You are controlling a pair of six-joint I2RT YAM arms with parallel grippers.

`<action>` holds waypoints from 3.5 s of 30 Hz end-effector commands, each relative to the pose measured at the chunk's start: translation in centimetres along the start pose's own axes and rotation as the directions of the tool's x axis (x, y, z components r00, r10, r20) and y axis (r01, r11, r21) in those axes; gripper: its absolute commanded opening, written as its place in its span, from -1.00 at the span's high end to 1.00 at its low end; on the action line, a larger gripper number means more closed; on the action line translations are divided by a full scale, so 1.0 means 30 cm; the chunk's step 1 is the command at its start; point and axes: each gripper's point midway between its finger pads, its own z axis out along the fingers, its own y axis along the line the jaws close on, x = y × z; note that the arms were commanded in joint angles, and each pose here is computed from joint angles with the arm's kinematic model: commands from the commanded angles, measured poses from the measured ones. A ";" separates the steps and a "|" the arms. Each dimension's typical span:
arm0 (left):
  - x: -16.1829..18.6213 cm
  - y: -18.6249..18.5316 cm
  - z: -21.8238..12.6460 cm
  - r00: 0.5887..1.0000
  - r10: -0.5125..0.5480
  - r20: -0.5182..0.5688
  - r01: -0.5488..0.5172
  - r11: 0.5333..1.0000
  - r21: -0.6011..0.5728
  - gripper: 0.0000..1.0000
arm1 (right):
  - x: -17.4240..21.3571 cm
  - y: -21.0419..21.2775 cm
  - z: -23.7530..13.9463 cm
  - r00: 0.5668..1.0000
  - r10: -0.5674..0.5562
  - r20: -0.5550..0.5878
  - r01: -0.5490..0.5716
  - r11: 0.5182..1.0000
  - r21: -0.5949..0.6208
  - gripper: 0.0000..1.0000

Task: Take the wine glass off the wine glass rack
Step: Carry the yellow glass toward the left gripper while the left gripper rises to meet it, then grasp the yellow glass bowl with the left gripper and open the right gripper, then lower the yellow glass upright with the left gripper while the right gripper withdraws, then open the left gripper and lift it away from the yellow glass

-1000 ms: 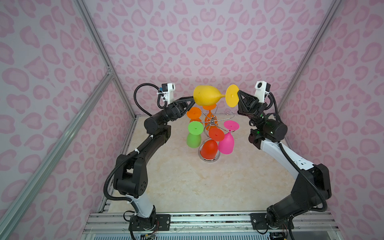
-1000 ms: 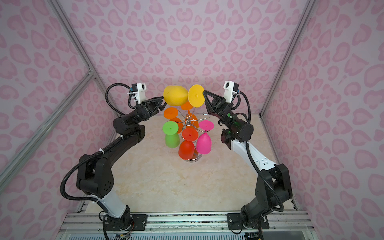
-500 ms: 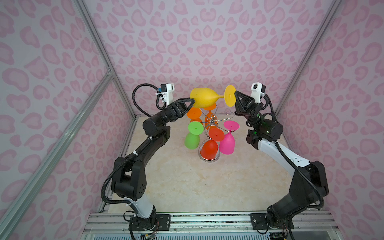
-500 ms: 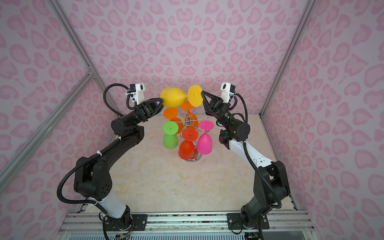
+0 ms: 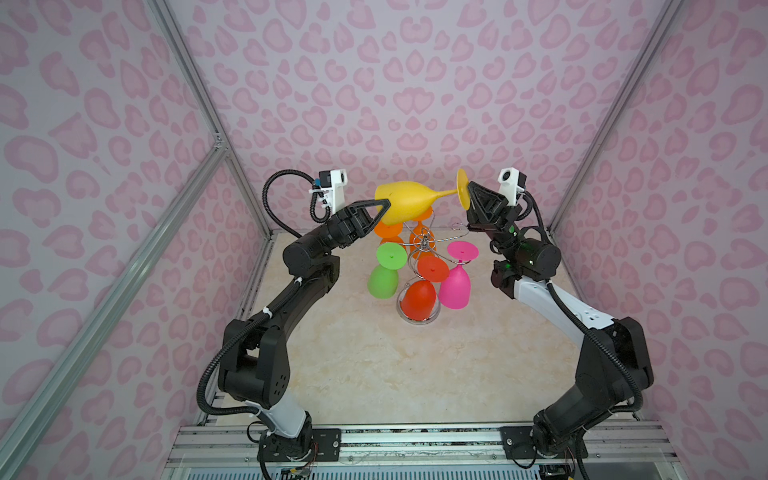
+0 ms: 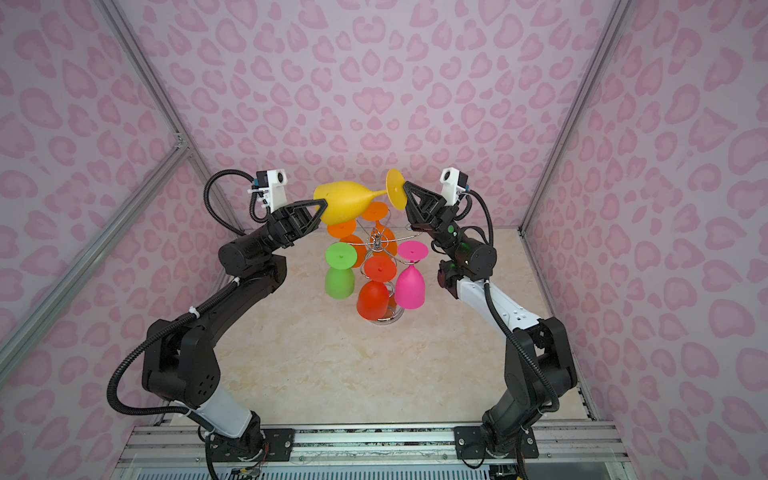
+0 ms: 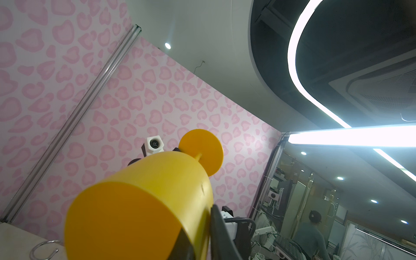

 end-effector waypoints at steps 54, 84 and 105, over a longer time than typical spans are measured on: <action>1.126 0.053 -0.206 0.004 -0.153 -0.988 -0.627 0.769 -0.122 0.95 | -0.244 -0.192 -0.910 0.922 -0.362 -0.134 0.211 0.183 0.960 -0.28; 1.327 0.211 -0.346 -0.141 -0.335 -0.931 -0.629 0.757 -0.177 0.88 | -0.243 -0.212 -0.930 0.932 -0.348 -0.103 0.181 0.201 0.963 -0.28; 1.036 0.023 -0.125 0.074 -0.112 -0.991 -0.675 0.726 -0.132 0.13 | -0.227 -0.188 -0.851 0.937 -0.338 -0.087 0.195 0.300 0.934 -0.28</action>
